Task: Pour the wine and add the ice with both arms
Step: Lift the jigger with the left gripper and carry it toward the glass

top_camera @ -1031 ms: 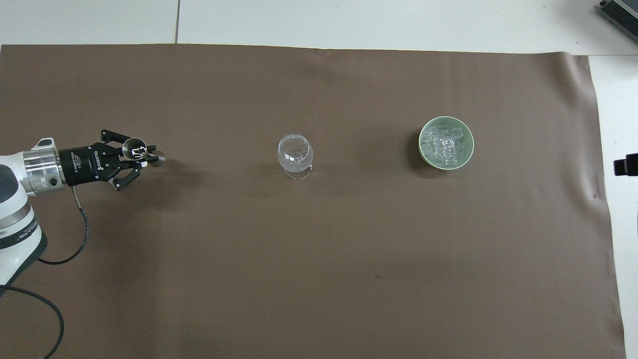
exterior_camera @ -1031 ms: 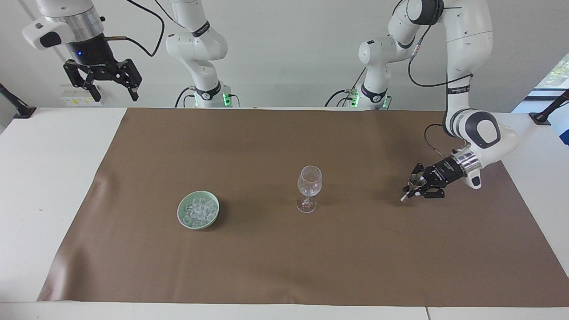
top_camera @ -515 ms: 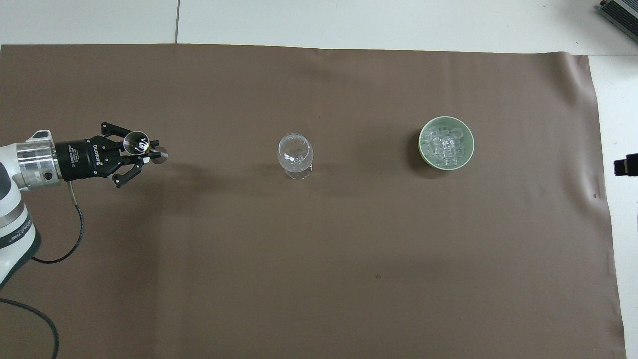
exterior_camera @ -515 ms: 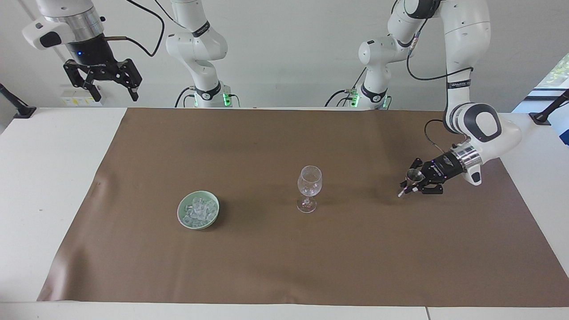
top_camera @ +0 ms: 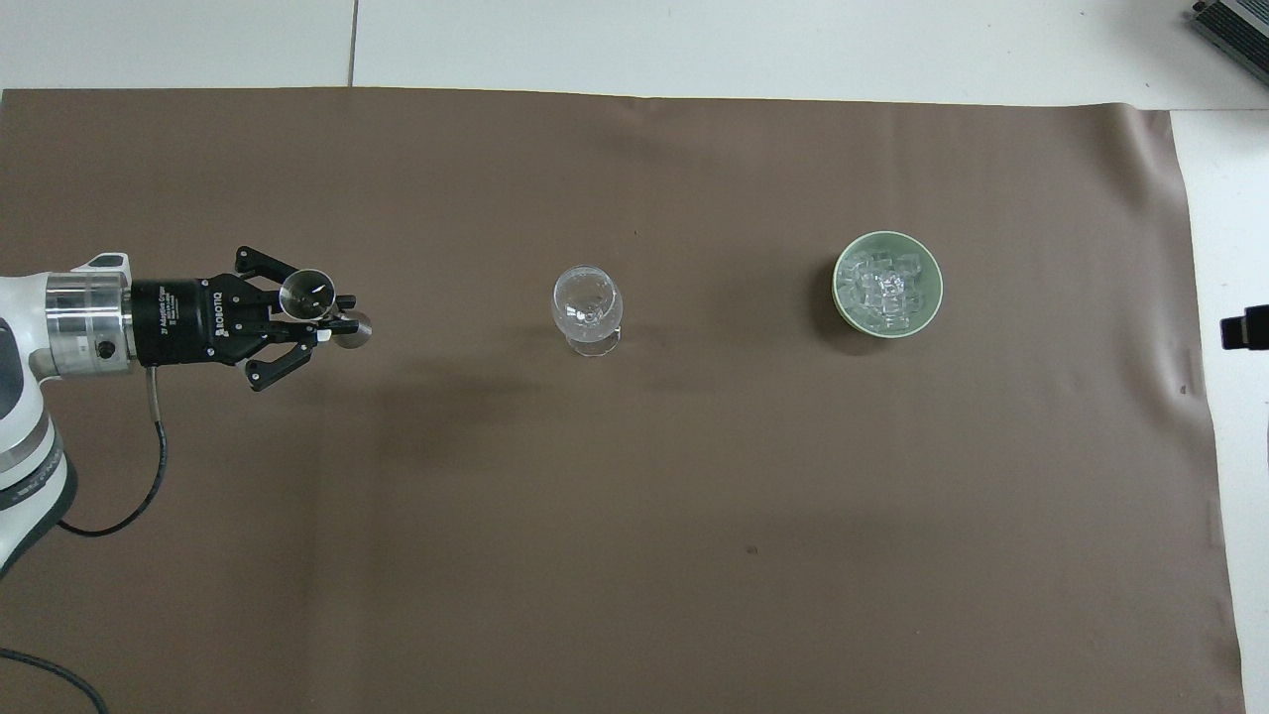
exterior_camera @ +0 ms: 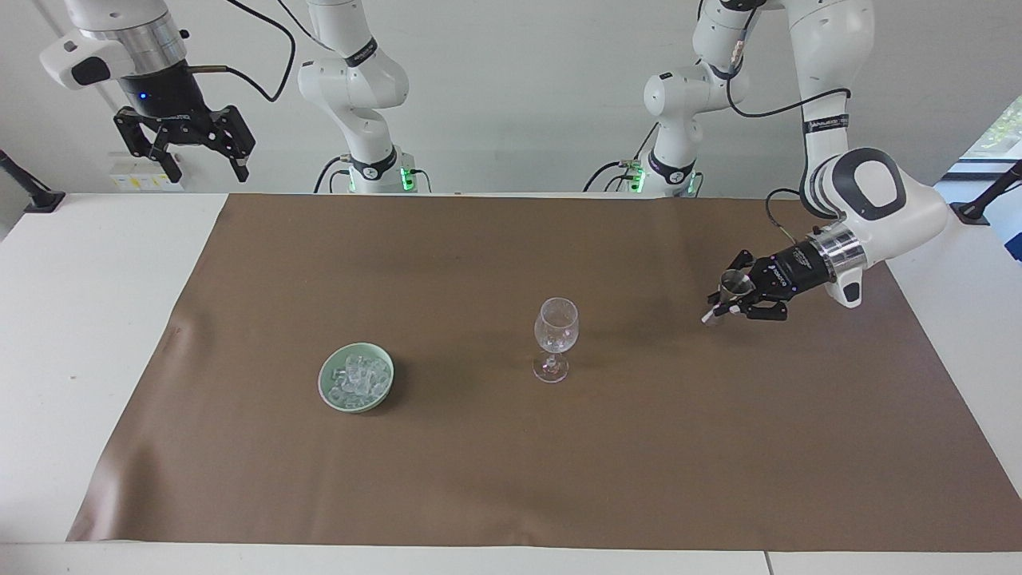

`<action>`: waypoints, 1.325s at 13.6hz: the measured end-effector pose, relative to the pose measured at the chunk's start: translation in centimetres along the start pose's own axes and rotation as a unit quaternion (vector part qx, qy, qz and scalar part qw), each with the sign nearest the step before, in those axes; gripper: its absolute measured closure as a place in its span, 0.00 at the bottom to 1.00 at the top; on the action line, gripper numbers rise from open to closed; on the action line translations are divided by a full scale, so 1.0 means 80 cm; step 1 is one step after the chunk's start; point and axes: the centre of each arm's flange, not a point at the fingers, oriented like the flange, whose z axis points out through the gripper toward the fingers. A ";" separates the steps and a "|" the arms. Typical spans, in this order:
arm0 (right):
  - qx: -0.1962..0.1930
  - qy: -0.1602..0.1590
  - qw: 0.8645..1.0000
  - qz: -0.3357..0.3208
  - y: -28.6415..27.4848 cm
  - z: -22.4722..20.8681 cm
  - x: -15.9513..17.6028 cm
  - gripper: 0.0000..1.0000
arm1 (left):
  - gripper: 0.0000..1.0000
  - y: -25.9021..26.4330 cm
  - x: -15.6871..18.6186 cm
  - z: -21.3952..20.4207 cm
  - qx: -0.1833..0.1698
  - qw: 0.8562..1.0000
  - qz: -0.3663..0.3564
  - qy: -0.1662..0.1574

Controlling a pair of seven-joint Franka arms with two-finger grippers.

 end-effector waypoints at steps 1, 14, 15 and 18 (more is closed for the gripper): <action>0.000 0.000 1.000 0.000 0.000 0.000 0.000 0.00 | 0.78 -0.003 -0.003 0.006 0.005 1.000 0.001 0.000; 0.000 0.000 1.000 0.000 0.000 0.000 0.000 0.00 | 0.78 -0.030 -0.074 0.136 -0.014 0.998 0.015 0.054; 0.000 0.000 1.000 0.000 0.000 0.000 0.000 0.00 | 0.78 -0.032 -0.078 0.141 -0.017 0.998 0.012 0.057; 0.000 0.000 1.000 0.000 0.000 0.000 0.000 0.00 | 0.78 -0.033 -0.086 0.152 -0.035 0.997 0.005 0.065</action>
